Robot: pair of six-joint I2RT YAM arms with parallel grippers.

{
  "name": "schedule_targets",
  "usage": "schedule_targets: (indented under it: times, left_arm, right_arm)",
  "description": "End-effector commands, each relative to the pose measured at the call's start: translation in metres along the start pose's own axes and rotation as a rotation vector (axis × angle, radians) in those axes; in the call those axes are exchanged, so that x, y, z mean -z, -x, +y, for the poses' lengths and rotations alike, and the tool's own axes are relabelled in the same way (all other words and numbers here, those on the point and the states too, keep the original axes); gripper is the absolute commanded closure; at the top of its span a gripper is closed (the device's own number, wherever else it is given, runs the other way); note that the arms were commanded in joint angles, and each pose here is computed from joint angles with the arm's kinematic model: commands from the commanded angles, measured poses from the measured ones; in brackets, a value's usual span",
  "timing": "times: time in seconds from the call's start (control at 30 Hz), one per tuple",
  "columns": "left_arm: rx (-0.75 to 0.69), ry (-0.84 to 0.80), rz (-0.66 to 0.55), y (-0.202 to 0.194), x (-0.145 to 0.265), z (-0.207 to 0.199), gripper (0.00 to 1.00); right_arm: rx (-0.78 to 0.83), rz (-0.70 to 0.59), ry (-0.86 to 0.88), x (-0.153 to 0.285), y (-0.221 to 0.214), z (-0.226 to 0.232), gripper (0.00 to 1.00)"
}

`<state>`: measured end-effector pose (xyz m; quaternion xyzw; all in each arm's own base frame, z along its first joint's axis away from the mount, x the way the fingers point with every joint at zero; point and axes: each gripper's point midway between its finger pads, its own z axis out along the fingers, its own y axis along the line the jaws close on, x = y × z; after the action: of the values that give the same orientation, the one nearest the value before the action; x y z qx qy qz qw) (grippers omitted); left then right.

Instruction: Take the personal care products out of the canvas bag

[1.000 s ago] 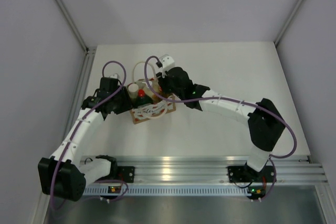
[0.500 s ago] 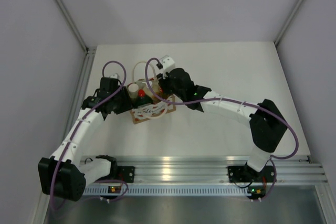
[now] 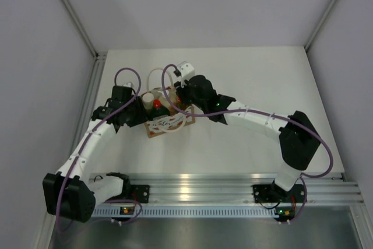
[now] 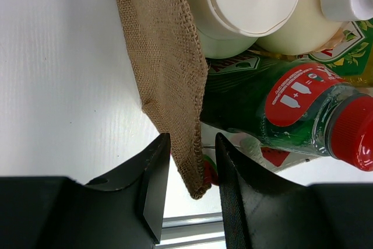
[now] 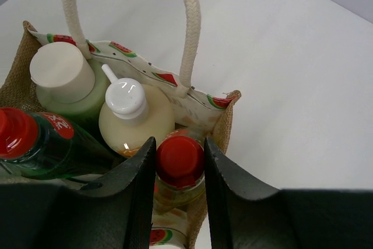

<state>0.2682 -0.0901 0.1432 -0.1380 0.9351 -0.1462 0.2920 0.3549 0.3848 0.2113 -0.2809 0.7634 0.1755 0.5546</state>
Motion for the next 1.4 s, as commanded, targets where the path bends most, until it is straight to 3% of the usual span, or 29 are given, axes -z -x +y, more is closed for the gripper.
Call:
schedule_targets:
  times: [0.0, 0.97, 1.37]
  left_arm:
    - [-0.017, -0.005, 0.027, -0.007, -0.004, 0.0, 0.59]
    - [-0.022, -0.006, 0.016, -0.006, -0.002, 0.0, 0.58]
    - [-0.02, -0.01, -0.001, -0.003, 0.002, -0.001, 0.58]
  right_arm:
    - [-0.053, -0.296, 0.009, 0.035, 0.104, -0.007, 1.0]
    - [0.016, -0.412, 0.018, 0.096, 0.203, -0.017, 1.0]
    - [0.044, -0.477, -0.055, 0.139, 0.251, -0.055, 1.0]
